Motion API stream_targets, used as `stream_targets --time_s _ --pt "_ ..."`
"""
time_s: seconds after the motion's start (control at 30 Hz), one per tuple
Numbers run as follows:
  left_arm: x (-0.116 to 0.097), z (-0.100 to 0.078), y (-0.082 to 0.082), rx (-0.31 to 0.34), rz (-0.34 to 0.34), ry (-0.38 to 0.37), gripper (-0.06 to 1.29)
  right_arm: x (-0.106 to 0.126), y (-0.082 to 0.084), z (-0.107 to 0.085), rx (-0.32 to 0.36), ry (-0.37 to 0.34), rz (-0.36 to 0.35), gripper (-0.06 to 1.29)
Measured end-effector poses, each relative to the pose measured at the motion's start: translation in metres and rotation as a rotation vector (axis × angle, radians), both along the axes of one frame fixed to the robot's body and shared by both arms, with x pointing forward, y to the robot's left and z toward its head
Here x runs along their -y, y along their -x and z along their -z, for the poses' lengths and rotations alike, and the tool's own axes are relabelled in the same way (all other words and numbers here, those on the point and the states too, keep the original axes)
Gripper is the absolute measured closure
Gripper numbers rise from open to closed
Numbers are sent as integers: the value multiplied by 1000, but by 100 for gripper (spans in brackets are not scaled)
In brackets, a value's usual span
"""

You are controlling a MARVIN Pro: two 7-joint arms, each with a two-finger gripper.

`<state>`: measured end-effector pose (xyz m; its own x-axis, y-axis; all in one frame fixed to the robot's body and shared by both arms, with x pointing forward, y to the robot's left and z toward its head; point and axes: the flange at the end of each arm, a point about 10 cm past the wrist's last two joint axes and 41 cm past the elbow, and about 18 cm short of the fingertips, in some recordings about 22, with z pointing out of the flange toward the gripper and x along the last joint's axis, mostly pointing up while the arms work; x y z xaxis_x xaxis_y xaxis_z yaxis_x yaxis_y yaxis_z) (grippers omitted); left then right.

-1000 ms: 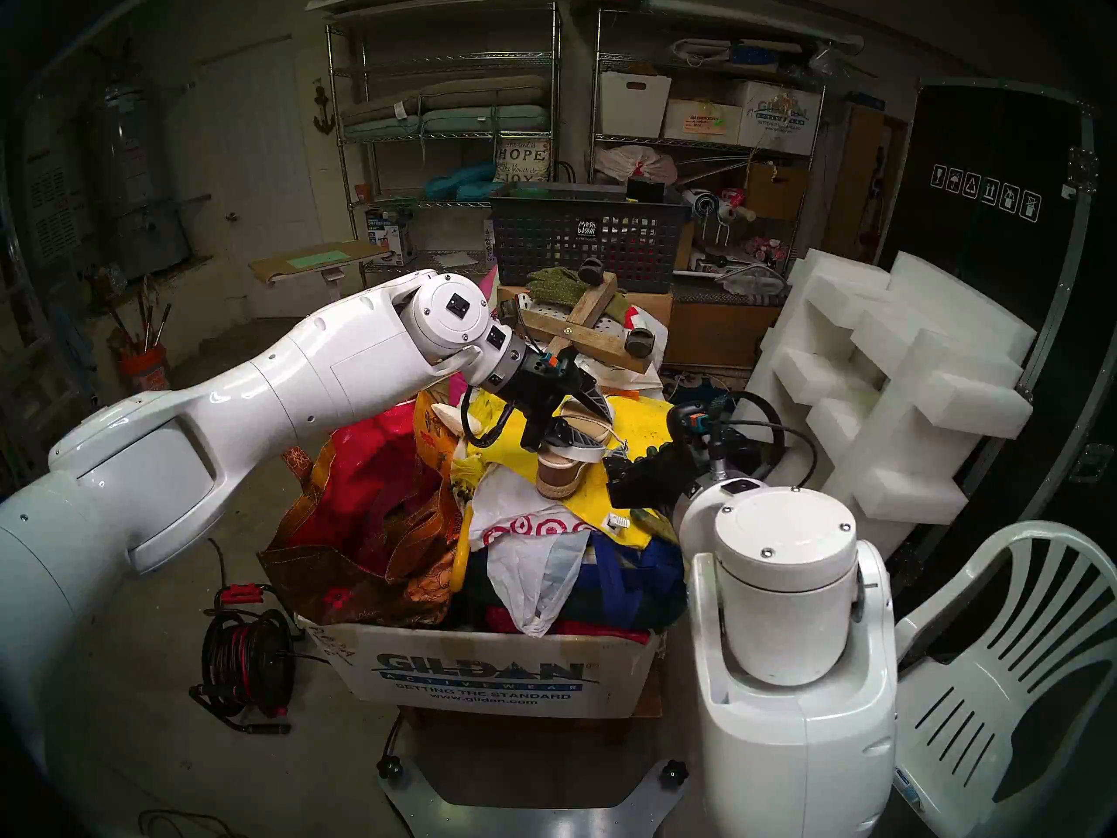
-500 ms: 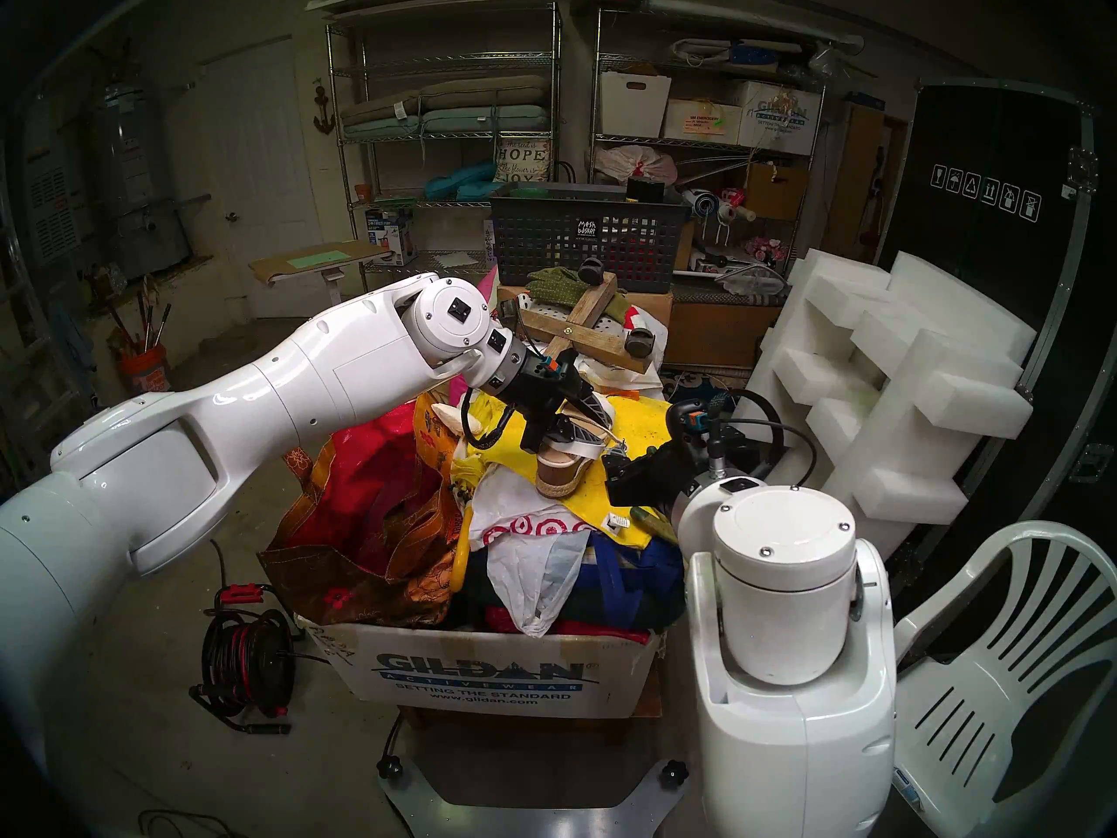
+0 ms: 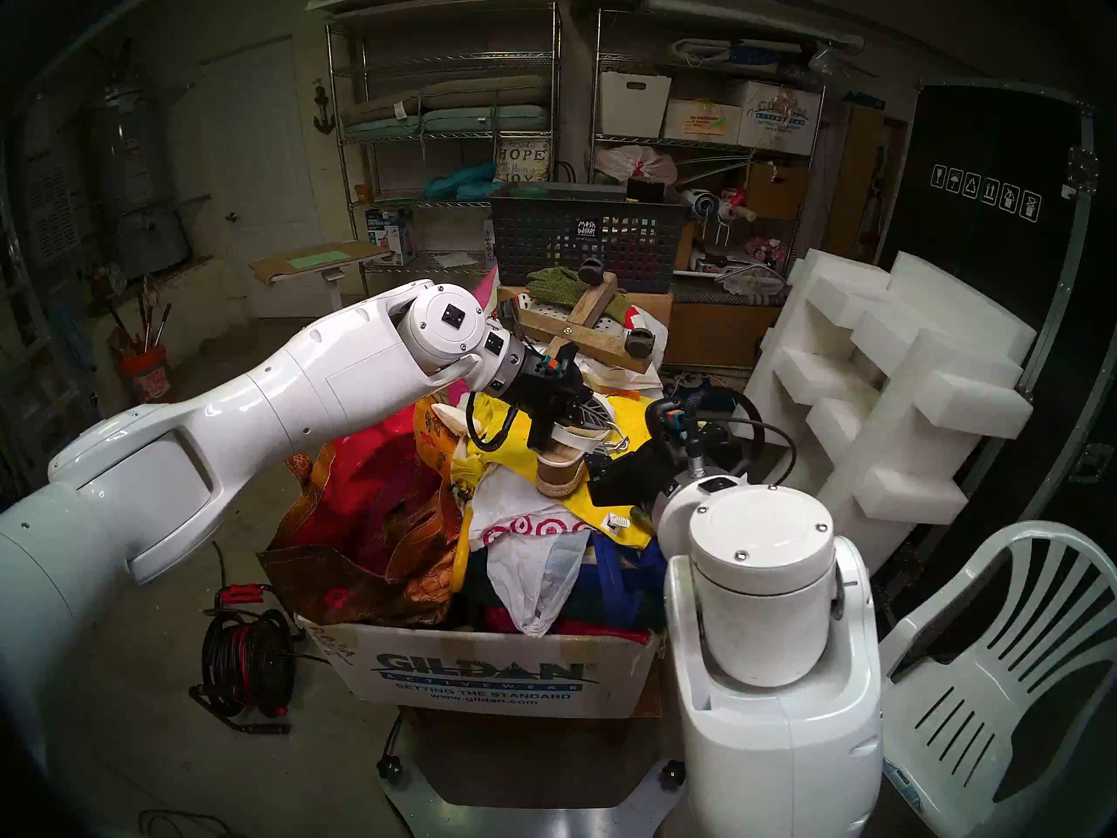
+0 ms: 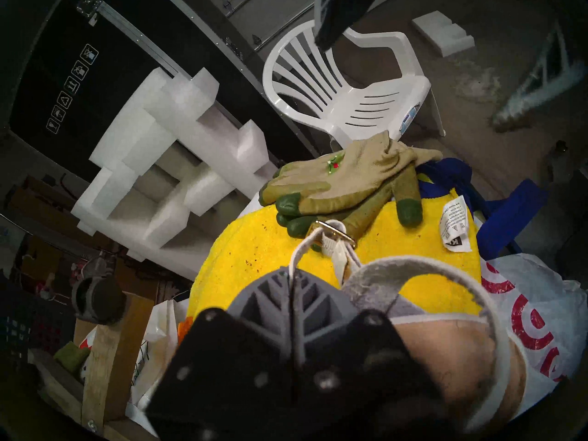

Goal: Unbuckle a shoe

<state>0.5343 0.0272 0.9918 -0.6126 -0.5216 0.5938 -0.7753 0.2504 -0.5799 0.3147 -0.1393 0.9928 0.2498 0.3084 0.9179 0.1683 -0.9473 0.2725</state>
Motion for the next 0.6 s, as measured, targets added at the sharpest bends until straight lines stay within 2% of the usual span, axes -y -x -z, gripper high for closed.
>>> stream_targets --time_s 0.27,0.6 --pt "-10 12 11 -34 -53 32 124 -25 1 16 -8 93 -14 0" --pt "-27 23 13 -43 -125 46 124 -34 3 22 4 131 -3 0"
